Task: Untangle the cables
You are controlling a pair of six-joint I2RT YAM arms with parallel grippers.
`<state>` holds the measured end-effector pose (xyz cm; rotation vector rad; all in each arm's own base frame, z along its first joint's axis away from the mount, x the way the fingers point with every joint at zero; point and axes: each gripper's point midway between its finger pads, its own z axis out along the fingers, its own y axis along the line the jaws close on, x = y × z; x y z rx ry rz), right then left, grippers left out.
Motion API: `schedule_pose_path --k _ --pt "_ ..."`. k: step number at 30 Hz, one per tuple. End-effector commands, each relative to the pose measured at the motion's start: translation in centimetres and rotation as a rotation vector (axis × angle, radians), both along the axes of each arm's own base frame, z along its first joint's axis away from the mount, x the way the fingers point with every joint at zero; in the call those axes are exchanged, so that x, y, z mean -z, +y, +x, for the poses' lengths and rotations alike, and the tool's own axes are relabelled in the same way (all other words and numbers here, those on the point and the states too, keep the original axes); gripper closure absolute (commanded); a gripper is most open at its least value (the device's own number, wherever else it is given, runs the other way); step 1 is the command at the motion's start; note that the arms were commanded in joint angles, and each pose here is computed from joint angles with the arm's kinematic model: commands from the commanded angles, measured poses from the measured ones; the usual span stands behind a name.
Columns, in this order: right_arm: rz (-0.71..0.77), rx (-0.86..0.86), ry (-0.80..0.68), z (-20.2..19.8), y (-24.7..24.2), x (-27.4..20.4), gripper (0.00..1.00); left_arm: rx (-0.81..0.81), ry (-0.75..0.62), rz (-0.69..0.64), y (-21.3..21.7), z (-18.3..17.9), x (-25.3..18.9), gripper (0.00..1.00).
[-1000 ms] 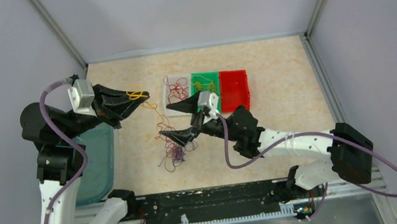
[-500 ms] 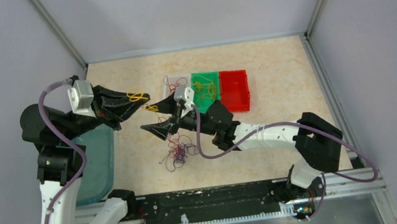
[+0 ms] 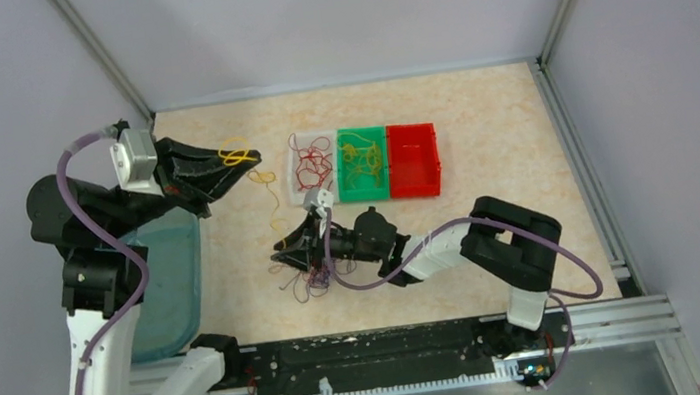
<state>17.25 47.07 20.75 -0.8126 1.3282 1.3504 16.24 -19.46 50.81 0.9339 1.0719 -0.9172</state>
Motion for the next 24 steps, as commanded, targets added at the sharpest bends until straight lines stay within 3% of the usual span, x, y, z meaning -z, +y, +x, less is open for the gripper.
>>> schedule_pose_path --k 1,12,17,21,24 --pt "0.077 -0.015 -0.006 -0.9 -0.1 -1.1 0.70 -0.024 -0.098 -0.029 0.4 -0.7 -3.0 1.00" --pt "-0.038 0.063 0.065 -0.3 -1.9 5.7 0.69 -0.096 -0.260 -0.059 1.2 -0.5 -7.2 1.00" --pt "-0.007 0.108 0.065 0.0 -3.0 5.8 0.67 -0.124 -0.282 -0.080 1.5 -0.3 -8.1 1.00" --pt "0.053 0.121 0.014 0.3 -3.4 2.1 0.45 -0.109 -0.200 -0.053 1.0 0.7 -5.5 1.00" --pt "0.135 0.124 -0.043 0.4 -4.5 -2.7 0.38 -0.106 -0.141 -0.036 0.8 1.5 -3.3 1.00"
